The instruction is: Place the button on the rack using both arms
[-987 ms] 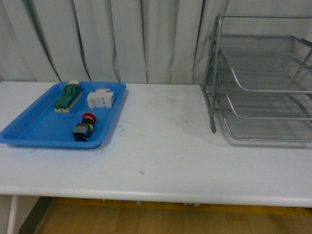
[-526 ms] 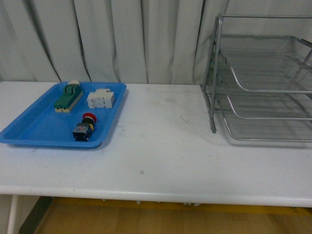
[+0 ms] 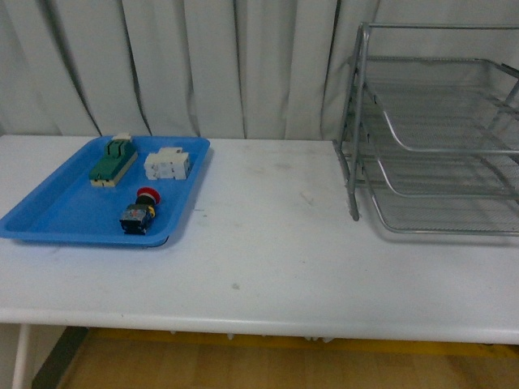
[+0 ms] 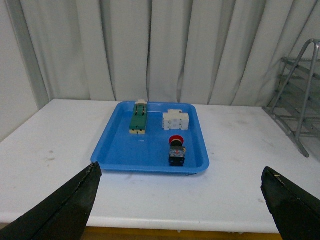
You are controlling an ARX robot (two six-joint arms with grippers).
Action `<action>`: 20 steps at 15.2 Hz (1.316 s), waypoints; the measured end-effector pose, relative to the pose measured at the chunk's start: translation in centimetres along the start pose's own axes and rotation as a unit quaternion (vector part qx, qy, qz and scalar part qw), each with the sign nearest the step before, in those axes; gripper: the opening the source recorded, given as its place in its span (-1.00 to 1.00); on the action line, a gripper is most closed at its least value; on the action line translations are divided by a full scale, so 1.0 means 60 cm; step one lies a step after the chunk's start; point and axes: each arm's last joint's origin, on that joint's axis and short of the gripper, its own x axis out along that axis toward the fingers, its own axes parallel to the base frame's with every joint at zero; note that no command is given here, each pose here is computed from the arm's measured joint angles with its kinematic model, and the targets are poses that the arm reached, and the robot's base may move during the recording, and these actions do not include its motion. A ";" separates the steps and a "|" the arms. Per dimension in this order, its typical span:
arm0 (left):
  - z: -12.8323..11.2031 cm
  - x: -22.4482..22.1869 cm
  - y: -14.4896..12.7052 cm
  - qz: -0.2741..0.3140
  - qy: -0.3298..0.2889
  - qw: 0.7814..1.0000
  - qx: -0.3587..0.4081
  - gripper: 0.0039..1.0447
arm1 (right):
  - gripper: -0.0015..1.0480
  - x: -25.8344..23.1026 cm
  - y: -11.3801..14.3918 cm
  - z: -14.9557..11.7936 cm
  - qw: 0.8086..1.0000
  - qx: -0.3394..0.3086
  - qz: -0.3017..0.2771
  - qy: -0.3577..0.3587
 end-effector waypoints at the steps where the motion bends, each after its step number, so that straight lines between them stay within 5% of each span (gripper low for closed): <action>1: 0.000 0.000 0.000 0.000 0.000 1.000 0.000 0.88 | 0.87 0.010 -0.031 -0.026 0.996 0.085 -0.027 0.017; 4: 0.000 0.000 0.000 0.000 0.000 1.000 0.000 0.88 | 0.87 0.032 -0.110 -0.130 0.980 0.145 -0.100 0.090; 6: 0.000 0.000 0.000 0.000 0.000 1.000 0.000 0.88 | 0.87 0.040 -0.118 -0.151 0.979 0.138 -0.102 0.106; 20: 0.000 0.000 0.000 0.000 0.000 1.000 0.000 0.88 | 0.87 0.069 -0.176 -0.165 0.981 0.110 -0.121 0.107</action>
